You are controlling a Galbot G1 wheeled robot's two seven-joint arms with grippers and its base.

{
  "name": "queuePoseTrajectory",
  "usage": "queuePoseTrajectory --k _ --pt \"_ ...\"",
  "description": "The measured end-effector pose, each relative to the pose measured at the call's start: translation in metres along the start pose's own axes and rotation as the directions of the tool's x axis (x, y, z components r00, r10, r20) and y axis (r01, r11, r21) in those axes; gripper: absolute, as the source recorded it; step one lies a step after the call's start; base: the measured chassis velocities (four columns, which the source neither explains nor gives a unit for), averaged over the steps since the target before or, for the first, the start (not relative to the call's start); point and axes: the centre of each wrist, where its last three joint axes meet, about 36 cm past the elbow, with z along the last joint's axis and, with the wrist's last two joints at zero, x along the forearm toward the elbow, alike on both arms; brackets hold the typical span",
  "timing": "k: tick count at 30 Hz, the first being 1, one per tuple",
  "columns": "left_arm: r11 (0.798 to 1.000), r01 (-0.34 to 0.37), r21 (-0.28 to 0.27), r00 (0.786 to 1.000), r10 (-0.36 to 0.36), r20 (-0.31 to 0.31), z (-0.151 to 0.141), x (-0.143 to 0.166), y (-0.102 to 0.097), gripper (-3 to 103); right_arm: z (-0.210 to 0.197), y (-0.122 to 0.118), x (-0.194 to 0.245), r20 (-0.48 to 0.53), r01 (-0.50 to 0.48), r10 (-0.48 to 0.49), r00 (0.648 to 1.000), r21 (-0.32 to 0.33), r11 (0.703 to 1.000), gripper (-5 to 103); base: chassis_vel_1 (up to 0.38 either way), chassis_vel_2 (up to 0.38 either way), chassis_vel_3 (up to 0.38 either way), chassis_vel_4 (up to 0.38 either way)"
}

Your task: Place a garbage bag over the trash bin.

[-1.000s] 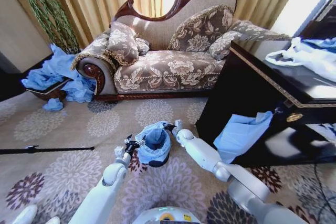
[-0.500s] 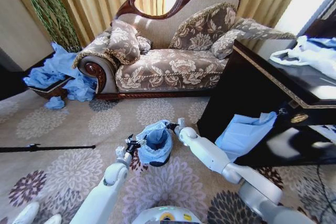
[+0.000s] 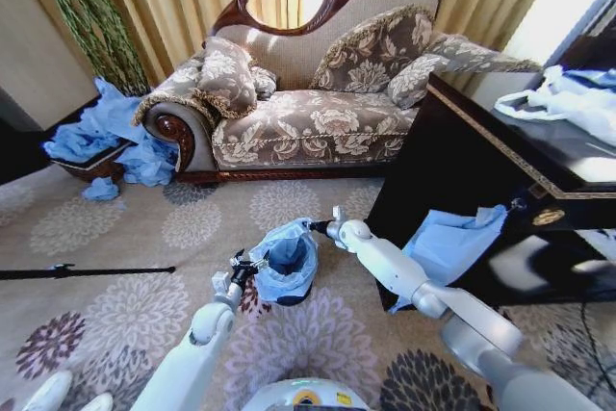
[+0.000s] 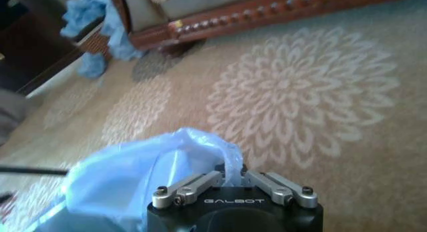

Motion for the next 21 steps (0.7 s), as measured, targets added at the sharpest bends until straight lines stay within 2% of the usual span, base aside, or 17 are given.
queuePoseTrajectory --k 3,9,14,21 --pt "1.0 -0.003 0.002 1.0 0.003 0.003 -0.001 0.001 -0.001 100 0.002 -0.003 -0.007 0.002 0.026 -0.026 1.0 0.011 1.0 0 0.0 0.0 0.0 0.0" --pt "1.0 -0.001 0.008 1.0 0.001 0.002 0.002 0.006 -0.001 100 0.007 -0.015 -0.014 -0.008 0.069 -0.069 0.998 0.086 0.994 0 0.0 0.0 0.0 0.0" --pt "1.0 -0.002 0.01 1.0 0.002 0.005 0.002 0.007 0.0 100 0.015 -0.017 -0.02 -0.017 0.053 -0.051 0.999 0.147 0.988 0 0.0 0.0 0.0 0.0" --pt "1.0 -0.003 0.014 1.0 0.002 0.012 0.004 0.009 -0.001 100 0.03 -0.012 -0.032 -0.008 0.009 -0.008 1.0 0.162 0.987 0 0.0 0.0 0.0 0.0"
